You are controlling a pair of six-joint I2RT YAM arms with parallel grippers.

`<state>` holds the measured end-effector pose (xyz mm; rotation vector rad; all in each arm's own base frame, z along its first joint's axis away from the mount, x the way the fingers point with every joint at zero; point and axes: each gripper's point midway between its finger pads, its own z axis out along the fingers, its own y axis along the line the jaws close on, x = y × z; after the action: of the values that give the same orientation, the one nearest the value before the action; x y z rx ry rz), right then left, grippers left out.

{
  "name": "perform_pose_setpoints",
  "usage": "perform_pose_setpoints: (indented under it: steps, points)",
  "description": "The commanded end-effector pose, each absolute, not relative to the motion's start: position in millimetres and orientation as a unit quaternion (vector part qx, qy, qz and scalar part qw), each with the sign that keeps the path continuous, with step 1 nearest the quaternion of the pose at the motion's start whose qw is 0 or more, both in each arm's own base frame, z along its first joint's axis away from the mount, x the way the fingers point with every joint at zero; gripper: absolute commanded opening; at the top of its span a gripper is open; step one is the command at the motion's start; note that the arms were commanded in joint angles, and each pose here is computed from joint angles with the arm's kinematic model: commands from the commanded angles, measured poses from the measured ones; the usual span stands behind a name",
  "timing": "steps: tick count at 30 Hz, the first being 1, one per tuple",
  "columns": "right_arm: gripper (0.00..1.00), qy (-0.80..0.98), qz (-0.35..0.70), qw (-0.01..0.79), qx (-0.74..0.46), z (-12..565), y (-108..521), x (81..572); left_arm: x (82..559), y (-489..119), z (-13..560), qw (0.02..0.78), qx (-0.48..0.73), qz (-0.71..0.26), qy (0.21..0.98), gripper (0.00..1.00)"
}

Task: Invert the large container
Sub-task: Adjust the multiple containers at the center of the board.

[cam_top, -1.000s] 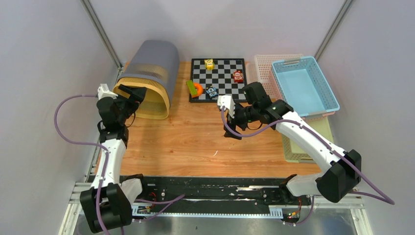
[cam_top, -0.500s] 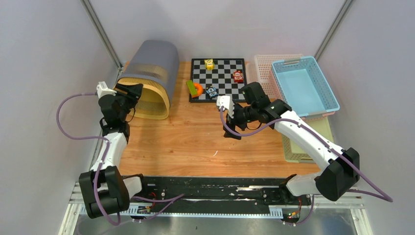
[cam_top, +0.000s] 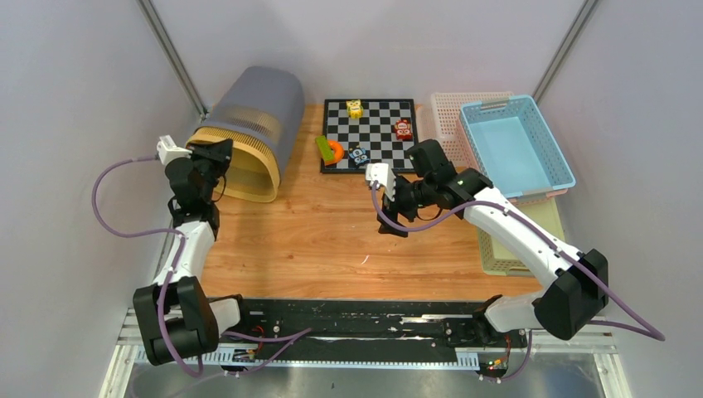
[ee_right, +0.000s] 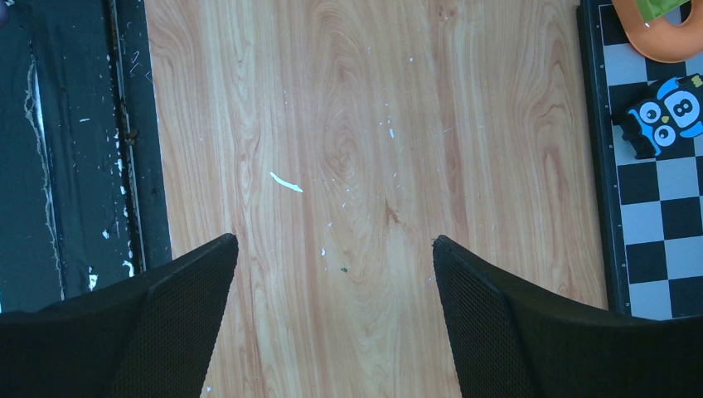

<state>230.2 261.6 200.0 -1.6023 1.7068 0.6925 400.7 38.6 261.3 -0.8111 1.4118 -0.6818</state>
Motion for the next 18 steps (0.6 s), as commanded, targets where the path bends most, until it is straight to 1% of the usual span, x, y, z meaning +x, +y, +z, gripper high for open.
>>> perform_pose_setpoints:
  steps: [1, 3, 10, 18]
  points:
    - [0.89, 0.650, 0.268, 0.329, -0.630, 192.2, 264.8, 222.6, 406.5, 53.2, 268.2, 0.649, -0.367, -0.277, 0.606, 0.09]
    - [0.89, 0.650, 0.268, 0.329, -0.631, 192.2, 264.6, 222.5, 406.6, 53.5, 269.1, 0.649, -0.368, -0.278, 0.605, 0.00]
    - [0.89, 0.649, 0.266, 0.327, -0.633, 190.0, 264.6, 221.8, 395.4, 51.6, 277.0, 0.650, -0.368, -0.279, 0.603, 0.00]
    - [0.89, 0.649, 0.265, 0.322, -0.637, 188.4, 266.8, 220.3, 371.1, 48.2, 311.4, 0.660, -0.359, -0.298, 0.589, 0.00]
